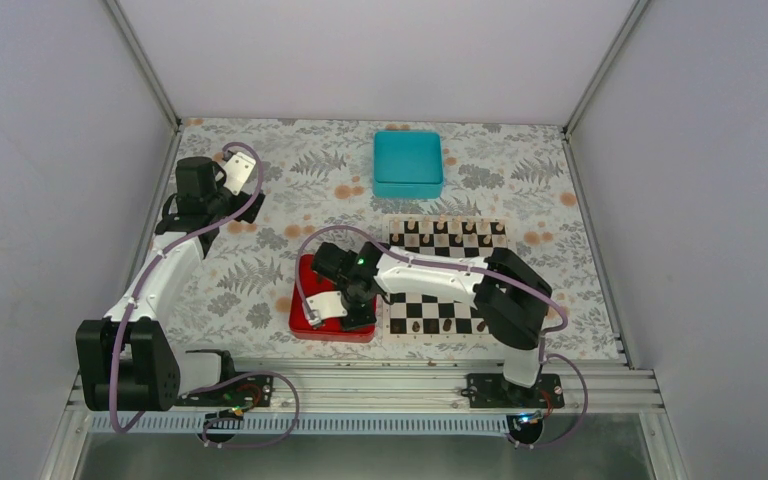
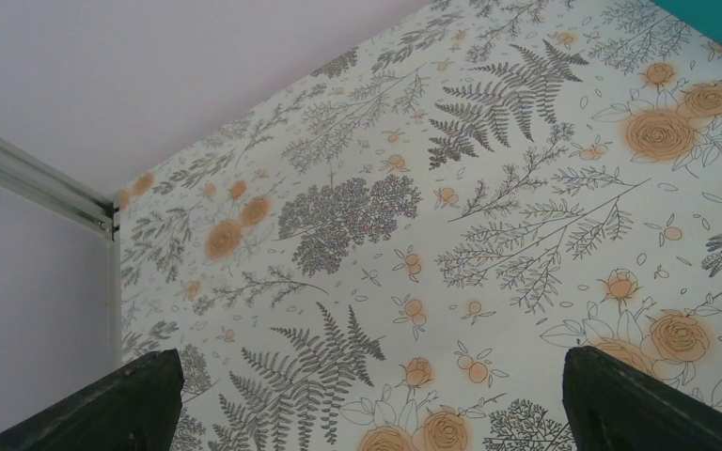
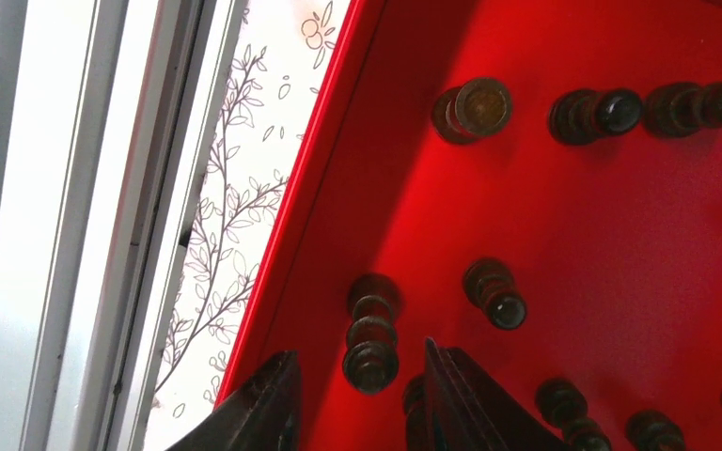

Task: Set up the chess pieces on the board
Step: Pick up the chess piece from the storage box, then place the chess piece on the chessboard.

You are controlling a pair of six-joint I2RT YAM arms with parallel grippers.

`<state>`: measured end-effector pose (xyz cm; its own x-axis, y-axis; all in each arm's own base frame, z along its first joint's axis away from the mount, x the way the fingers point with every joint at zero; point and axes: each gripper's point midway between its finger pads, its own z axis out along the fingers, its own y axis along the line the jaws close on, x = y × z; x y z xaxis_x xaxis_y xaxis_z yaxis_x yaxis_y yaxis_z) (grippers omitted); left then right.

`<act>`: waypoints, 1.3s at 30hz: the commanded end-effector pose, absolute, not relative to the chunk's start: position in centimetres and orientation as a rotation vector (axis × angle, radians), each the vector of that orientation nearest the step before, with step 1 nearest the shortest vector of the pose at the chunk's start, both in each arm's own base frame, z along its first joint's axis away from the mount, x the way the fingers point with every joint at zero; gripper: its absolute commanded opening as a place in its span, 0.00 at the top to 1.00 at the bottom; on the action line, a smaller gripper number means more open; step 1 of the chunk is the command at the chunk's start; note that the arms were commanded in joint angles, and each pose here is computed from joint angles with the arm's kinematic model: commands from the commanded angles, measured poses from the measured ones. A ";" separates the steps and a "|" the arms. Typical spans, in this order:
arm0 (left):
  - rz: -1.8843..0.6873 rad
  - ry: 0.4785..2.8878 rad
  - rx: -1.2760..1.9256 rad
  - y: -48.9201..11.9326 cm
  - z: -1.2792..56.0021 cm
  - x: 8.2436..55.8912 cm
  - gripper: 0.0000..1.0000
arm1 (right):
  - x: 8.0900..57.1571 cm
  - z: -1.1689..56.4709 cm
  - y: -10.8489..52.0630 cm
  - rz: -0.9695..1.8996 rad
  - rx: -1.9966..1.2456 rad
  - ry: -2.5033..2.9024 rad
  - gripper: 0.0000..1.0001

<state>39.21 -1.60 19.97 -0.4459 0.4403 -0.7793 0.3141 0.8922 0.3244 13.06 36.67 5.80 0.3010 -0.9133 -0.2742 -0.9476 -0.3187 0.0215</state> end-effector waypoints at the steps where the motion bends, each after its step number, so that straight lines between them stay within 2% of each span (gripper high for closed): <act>1: 0.173 2.035 0.545 -1.5 20.7 39.4 0.00 | 12.9 5.2 37.2 0.355 -2.403 1.727 0.65; 7: 0.177 2.035 0.545 -1.4 20.7 39.4 0.00 | 12.9 4.9 37.5 0.367 -2.404 1.721 0.69; 13: 0.177 2.037 0.548 -1.4 20.5 39.3 0.00 | 13.0 5.6 38.0 0.381 -2.387 1.711 0.86; 17: 0.181 2.039 0.548 -1.4 20.3 39.4 0.00 | 13.2 7.1 37.9 0.365 -2.363 1.706 0.93; 27: 0.192 2.036 0.534 -1.1 20.6 39.4 0.00 | 16.1 14.6 35.1 0.336 -2.162 1.724 0.93; 39: 0.183 2.039 0.534 -1.2 20.7 39.4 0.00 | 19.0 15.3 20.8 0.166 -1.895 1.993 0.94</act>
<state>39.20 -1.48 19.74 -0.4455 0.4427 -0.7782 0.3087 0.8919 0.3306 19.63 25.22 16.44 0.0478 -0.9092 -0.4136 -0.9816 0.0339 -0.1879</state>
